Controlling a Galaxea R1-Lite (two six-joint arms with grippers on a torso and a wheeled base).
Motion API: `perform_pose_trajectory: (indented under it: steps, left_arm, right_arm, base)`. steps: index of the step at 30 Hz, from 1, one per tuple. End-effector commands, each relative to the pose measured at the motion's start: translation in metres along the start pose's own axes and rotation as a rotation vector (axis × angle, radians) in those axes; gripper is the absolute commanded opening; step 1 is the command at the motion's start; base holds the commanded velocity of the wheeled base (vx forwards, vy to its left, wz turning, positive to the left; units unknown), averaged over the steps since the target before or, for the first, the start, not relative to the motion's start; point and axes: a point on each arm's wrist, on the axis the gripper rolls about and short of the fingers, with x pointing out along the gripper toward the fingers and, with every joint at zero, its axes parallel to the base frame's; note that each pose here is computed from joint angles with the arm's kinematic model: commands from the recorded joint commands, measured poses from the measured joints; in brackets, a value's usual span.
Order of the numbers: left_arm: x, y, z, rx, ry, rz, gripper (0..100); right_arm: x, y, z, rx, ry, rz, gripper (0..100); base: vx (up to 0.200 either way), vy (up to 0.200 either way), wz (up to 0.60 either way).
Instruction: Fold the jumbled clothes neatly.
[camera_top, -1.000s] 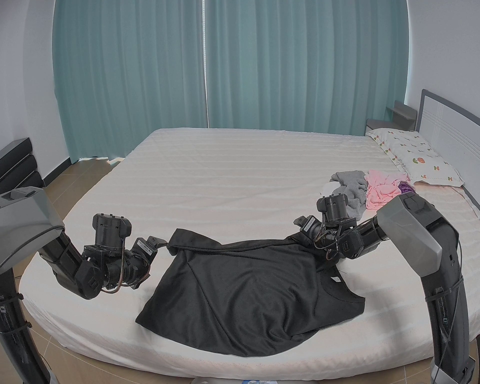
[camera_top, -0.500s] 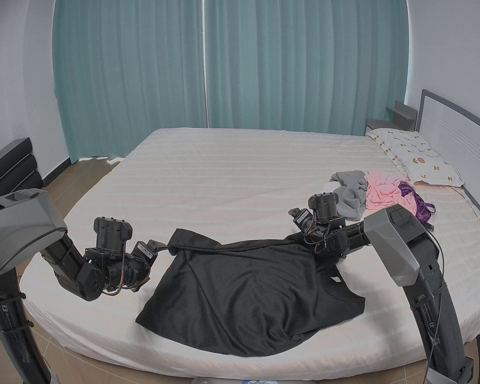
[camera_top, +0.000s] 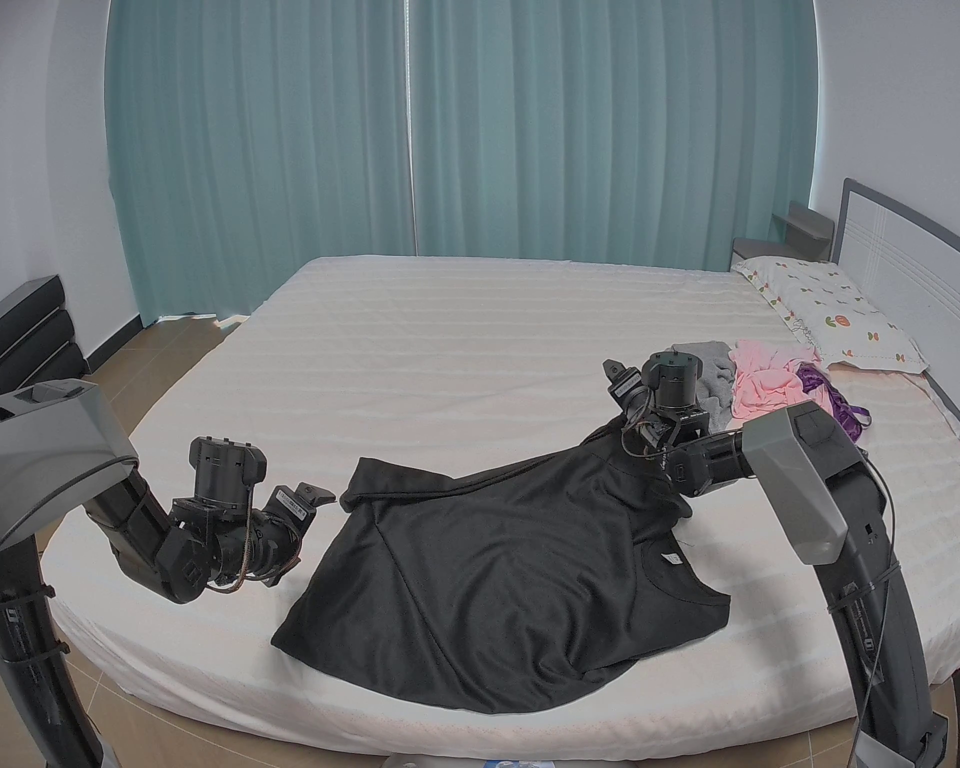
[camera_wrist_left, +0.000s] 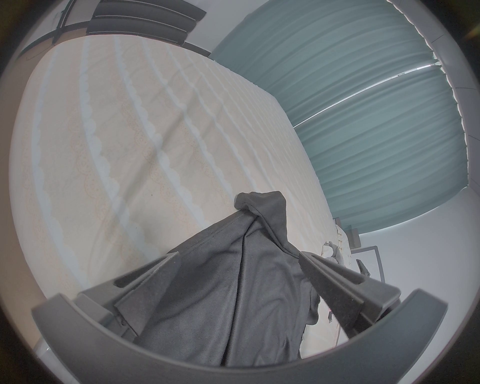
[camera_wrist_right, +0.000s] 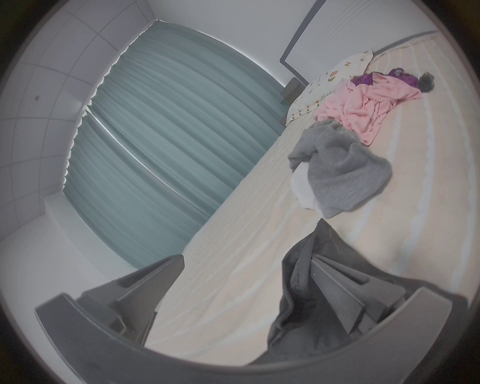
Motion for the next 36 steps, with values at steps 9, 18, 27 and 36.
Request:
perform_pose_trajectory:
  steps: [9, 18, 27, 36]
  left_arm:
    - [0.002, -0.001, 0.002, 0.010, -0.005, -0.005, 100]
    - [0.042, -0.021, 0.021, 0.128, -0.071, -0.056, 100]
    - [0.106, -0.027, 0.014, 0.222, -0.096, -0.047, 100]
    - [0.131, -0.026, 0.011, 0.272, -0.116, -0.027, 100]
  right_arm:
    - [-0.057, -0.050, 0.020, -0.216, 0.225, -0.154, 100]
    - [-0.093, -0.053, 0.046, -0.188, 0.294, -0.092, 100]
    - [-0.107, -0.068, 0.037, -0.187, 0.311, -0.114, 100]
    - [-0.103, -0.074, 0.032, -0.191, 0.318, -0.124, 100]
  base:
    - [0.000, 0.000, 0.00]
    - [0.000, 0.000, 0.00]
    - [0.000, 0.000, 0.00]
    - [0.000, 0.000, 0.00]
